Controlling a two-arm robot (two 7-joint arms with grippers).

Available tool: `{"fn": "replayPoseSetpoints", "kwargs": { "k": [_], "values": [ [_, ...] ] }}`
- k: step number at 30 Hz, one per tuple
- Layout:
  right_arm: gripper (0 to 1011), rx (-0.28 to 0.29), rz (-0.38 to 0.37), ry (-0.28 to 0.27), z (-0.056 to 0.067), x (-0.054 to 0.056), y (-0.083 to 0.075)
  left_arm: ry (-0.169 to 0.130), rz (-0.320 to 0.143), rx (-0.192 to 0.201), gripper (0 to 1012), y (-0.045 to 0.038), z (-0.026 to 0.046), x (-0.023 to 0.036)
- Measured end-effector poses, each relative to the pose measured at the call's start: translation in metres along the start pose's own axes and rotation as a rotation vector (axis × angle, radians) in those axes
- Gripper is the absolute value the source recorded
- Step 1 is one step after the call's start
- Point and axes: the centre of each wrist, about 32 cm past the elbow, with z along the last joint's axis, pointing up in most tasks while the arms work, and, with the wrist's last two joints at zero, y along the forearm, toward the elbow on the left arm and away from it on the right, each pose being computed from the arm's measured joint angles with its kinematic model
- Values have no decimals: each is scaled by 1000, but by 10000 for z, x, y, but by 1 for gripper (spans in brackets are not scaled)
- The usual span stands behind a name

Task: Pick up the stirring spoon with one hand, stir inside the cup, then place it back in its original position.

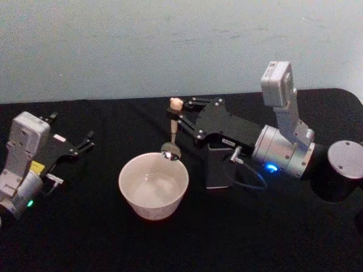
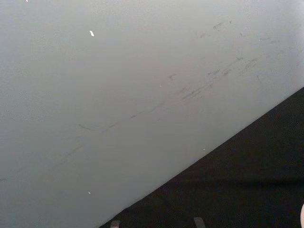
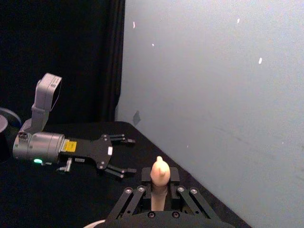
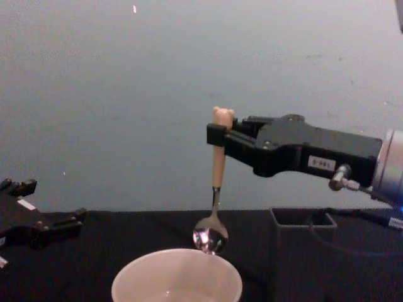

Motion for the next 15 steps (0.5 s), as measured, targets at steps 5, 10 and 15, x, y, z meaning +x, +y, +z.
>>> {"fn": "replayPoseSetpoints", "kwargs": {
  "k": [5,10,15],
  "values": [
    [210,-11,10,1,-40,-53,40,0,0,0,1002,0,0,0],
    [210,-17,26,3,-81,-102,90,0,0,0,1001,0,0,0],
    [210,-14,42,-1,-134,-143,148,0,0,0,1001,0,0,0]
  ]
}}
